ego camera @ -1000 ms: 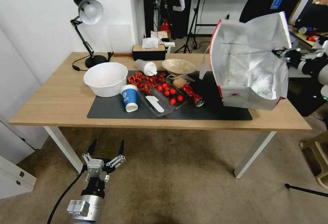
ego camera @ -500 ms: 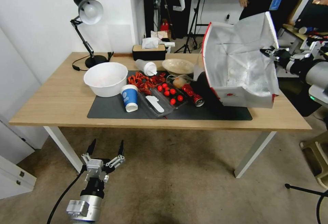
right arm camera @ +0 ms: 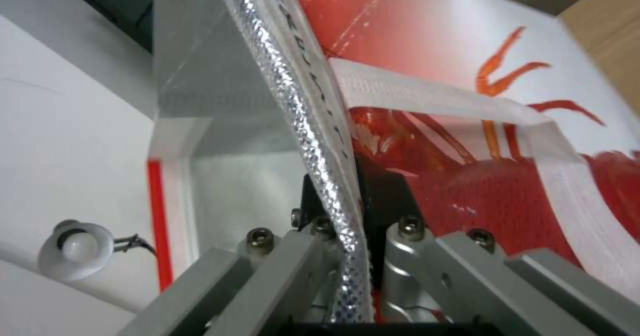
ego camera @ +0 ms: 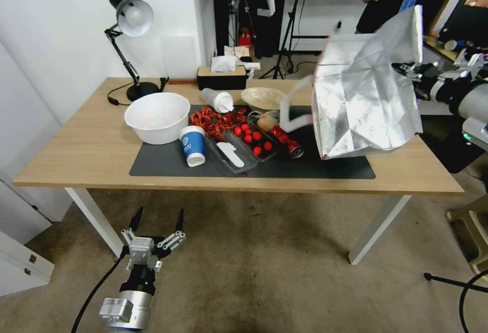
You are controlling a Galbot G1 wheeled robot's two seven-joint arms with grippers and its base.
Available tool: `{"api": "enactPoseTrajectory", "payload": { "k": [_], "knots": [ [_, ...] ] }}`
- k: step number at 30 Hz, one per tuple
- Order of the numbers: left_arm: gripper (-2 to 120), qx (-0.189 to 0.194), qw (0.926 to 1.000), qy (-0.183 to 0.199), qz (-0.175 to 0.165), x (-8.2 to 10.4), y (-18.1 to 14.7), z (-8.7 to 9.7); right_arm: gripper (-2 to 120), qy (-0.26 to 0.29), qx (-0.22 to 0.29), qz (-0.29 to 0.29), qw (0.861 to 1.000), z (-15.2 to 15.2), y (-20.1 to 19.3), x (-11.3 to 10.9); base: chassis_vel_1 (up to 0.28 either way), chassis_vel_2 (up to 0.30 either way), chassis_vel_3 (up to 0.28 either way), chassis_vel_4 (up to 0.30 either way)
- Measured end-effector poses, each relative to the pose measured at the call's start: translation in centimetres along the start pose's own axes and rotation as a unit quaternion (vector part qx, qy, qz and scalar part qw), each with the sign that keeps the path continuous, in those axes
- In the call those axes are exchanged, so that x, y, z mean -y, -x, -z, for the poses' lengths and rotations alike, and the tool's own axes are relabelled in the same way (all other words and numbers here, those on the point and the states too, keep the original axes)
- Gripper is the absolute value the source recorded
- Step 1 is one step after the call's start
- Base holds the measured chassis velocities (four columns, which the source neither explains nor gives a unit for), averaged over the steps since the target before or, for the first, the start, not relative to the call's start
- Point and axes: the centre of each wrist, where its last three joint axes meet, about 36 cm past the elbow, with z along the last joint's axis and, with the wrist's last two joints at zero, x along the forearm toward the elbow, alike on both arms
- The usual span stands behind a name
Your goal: Pick up the food delivery bag from the floor and place it on the table.
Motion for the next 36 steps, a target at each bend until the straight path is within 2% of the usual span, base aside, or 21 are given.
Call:
{"api": "enactPoseTrajectory", "payload": {
  "k": [18,36],
  "knots": [
    [100,0.005,1.0,0.001,0.002,-0.1,-0.2,0.1,0,-0.005,-0.005,-0.015,1.0,-1.0,0.7,1.8,0.0,0.0,0.0,0.0],
    [100,0.004,1.0,-0.002,-0.003,0.4,-0.1,-0.2,0,-0.026,0.009,-0.039,0.999,0.7,-0.3,2.3,0.0,0.0,0.0,0.0]
  ]
}}
